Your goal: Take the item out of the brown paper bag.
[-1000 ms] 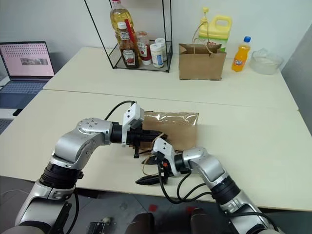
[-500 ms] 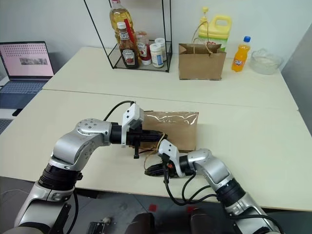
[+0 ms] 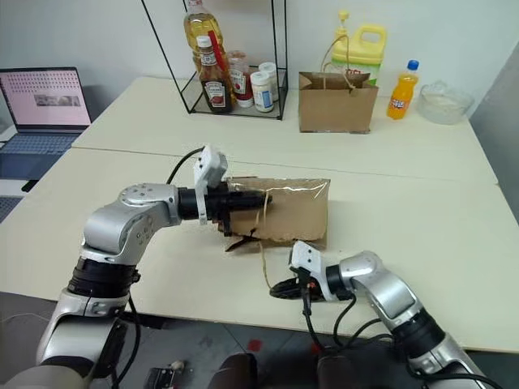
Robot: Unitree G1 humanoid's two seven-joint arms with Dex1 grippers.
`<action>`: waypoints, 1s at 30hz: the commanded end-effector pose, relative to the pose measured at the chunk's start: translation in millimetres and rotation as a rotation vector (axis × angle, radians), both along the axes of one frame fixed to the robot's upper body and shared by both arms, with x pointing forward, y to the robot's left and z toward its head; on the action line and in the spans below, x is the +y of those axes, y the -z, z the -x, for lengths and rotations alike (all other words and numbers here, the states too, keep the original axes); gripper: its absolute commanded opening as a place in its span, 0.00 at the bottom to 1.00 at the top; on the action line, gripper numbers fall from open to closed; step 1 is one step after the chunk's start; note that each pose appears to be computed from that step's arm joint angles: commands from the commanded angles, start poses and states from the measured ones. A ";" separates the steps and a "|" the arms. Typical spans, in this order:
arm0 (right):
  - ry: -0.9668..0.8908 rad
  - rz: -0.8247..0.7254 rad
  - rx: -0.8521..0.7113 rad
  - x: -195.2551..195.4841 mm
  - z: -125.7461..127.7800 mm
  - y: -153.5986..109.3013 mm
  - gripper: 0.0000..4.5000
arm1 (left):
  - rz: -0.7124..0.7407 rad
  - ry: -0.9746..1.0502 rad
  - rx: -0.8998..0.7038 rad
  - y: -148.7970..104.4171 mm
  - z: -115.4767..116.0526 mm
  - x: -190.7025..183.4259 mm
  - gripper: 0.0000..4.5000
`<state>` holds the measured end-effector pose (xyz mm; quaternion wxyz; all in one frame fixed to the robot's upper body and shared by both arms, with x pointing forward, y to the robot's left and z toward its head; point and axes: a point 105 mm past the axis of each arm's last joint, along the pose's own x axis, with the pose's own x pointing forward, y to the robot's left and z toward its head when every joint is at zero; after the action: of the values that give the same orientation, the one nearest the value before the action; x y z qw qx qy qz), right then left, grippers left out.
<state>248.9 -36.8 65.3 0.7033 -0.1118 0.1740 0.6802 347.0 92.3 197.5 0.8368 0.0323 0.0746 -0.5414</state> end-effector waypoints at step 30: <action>0.260 -0.128 -0.149 -36.6 -11.0 -63.6 0.92 | 0.184 -0.058 -0.169 -99.5 -14.3 0.4 0.00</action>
<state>263.9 -71.1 108.9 0.7932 -0.1027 0.1176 0.5886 369.2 94.2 284.9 0.8641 -0.0076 -0.0215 -0.5028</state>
